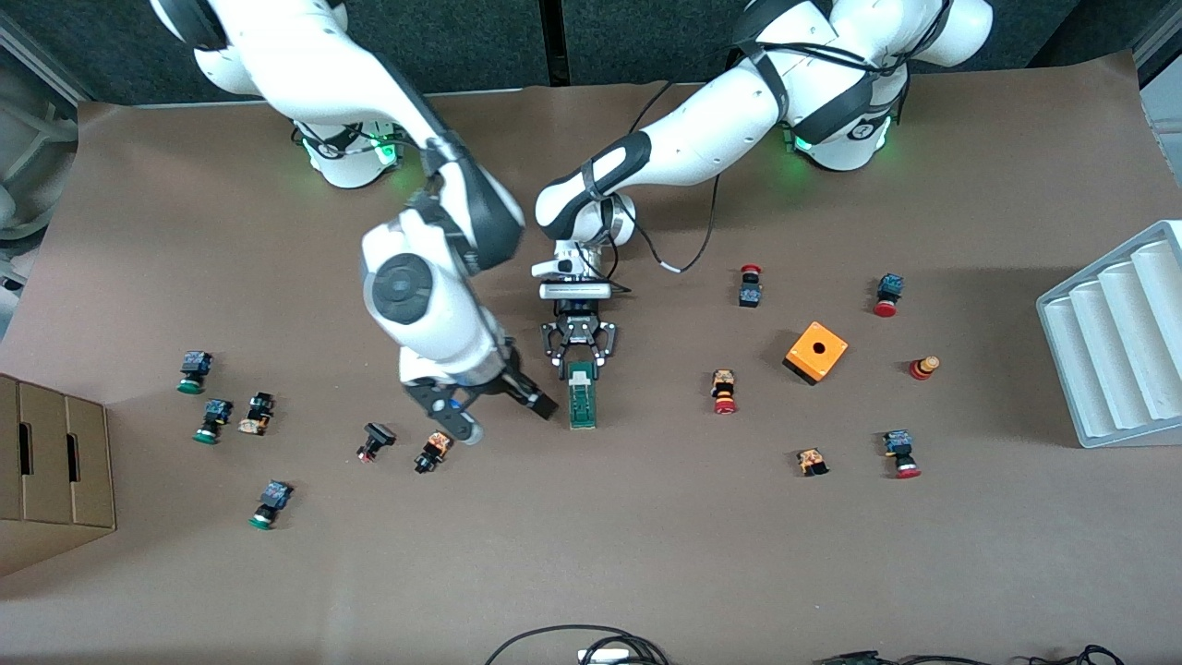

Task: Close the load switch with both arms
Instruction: 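Bring the right gripper down onto the white switch handle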

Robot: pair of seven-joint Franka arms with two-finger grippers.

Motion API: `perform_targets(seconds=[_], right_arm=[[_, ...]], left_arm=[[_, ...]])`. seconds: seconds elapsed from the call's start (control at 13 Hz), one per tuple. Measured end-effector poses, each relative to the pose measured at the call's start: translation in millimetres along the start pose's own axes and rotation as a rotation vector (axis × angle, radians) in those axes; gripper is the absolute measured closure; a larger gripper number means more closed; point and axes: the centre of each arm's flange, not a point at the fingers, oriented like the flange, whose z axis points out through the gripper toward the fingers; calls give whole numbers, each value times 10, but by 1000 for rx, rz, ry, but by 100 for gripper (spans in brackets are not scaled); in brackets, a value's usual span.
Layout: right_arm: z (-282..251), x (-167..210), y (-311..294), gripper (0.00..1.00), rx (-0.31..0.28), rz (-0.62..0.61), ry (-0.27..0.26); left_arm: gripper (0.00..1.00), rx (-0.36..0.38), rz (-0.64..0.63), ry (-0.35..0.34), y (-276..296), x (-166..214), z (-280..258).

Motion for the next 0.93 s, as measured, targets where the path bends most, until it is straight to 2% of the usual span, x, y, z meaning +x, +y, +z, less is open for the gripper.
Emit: perform_targets(seconds=[0.39, 0.46, 0.69, 0.85, 0.93], right_arm=[[656, -264, -143, 0, 58, 210, 31], [759, -285, -133, 0, 54, 238, 27], [931, -273, -77, 1, 39, 325, -36], [1081, -248, 34, 4, 6, 361, -45], [1174, -250, 106, 12, -15, 371, -44]], left_arm=[[37, -3, 8, 10, 0, -15, -3], [38, -3, 8, 10, 0, -16, -3], [38, -3, 8, 10, 0, -16, -3], [38, -3, 8, 10, 0, -16, -3], [37, -3, 8, 10, -1, -17, -2]])
